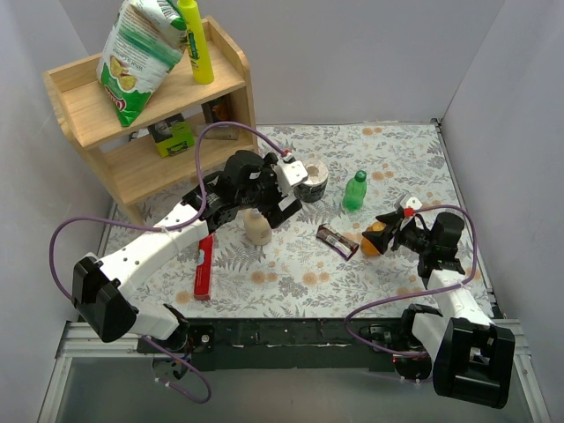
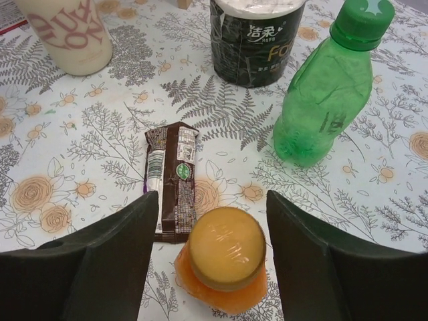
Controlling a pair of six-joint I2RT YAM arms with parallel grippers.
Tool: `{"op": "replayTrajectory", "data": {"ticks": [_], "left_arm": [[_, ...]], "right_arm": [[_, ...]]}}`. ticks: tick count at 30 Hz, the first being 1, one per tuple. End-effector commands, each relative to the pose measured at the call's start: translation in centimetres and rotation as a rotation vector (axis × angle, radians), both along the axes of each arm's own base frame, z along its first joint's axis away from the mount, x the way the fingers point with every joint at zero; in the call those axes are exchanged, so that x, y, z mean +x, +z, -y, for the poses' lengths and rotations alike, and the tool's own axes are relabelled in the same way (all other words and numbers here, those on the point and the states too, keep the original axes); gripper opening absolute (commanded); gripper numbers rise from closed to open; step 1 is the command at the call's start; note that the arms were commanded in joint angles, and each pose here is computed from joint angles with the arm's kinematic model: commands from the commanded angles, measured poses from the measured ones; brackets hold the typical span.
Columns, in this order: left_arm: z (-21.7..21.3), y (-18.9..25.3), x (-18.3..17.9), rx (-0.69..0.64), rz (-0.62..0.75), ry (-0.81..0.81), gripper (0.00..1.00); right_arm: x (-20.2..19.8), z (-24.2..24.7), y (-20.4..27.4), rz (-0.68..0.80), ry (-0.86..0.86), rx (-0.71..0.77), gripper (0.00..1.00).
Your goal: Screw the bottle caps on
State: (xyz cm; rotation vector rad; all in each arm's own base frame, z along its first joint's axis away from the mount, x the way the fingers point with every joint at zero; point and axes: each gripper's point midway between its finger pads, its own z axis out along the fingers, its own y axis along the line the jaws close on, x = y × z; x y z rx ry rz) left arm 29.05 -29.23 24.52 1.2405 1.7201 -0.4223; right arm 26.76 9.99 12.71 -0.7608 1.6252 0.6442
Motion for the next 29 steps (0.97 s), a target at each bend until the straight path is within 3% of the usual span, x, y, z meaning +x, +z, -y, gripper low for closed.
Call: {"op": "replayTrajectory", "data": {"ticks": [1,7,9,10,11,13,14,17,20,24,29], "left_arm": [[0.3,2.1,-0.4,-0.048,0.036,-0.024,0.98],[0.4,1.9,-0.6,-0.058,0.034,-0.028,0.98],[0.5,2.4,-0.5,-0.070,0.045,-0.028,0.98],[0.5,2.6,-0.4,-0.076,0.050,-0.027,0.98],[0.5,2.9,-0.4,-0.079,0.057,-0.023,0.98],[0.5,3.3,-0.3,-0.091,0.073,-0.026,0.98],[0.5,3.4,-0.3,-0.095,0.077,-0.026,0.98],[0.7,3.6,-0.4,-0.108,0.082,-0.033,0.98],[0.8,3.5,-0.7,-0.126,0.082,-0.044,0.98],[0.8,3.4,-1.0,-0.159,0.056,-0.025,0.98],[0.9,4.1,-1.7,-0.208,0.031,-0.027,0.98]], "right_arm": [[0.4,0.2,0.8,0.052,0.010,-0.025,0.75],[0.3,0.1,1.5,0.061,0.031,-0.041,0.80],[0.6,0.2,3.9,0.106,0.043,-0.064,0.83],[0.8,0.2,5.1,0.116,0.045,-0.075,0.89],[0.3,0.5,4.9,0.049,0.030,-0.085,0.89],[1.0,0.9,8.9,0.061,0.011,-0.106,0.89],[0.9,1.7,8.4,-0.055,-0.076,-0.098,0.90],[2.6,5.8,11.4,-0.139,-0.378,-0.144,0.90],[3.0,9.7,14.1,-0.114,-0.611,-0.222,0.91],[2.3,11.3,16.4,-0.026,-0.654,-0.332,0.91],[2.5,12.4,15.3,-0.171,-0.709,-0.347,0.91]]}}
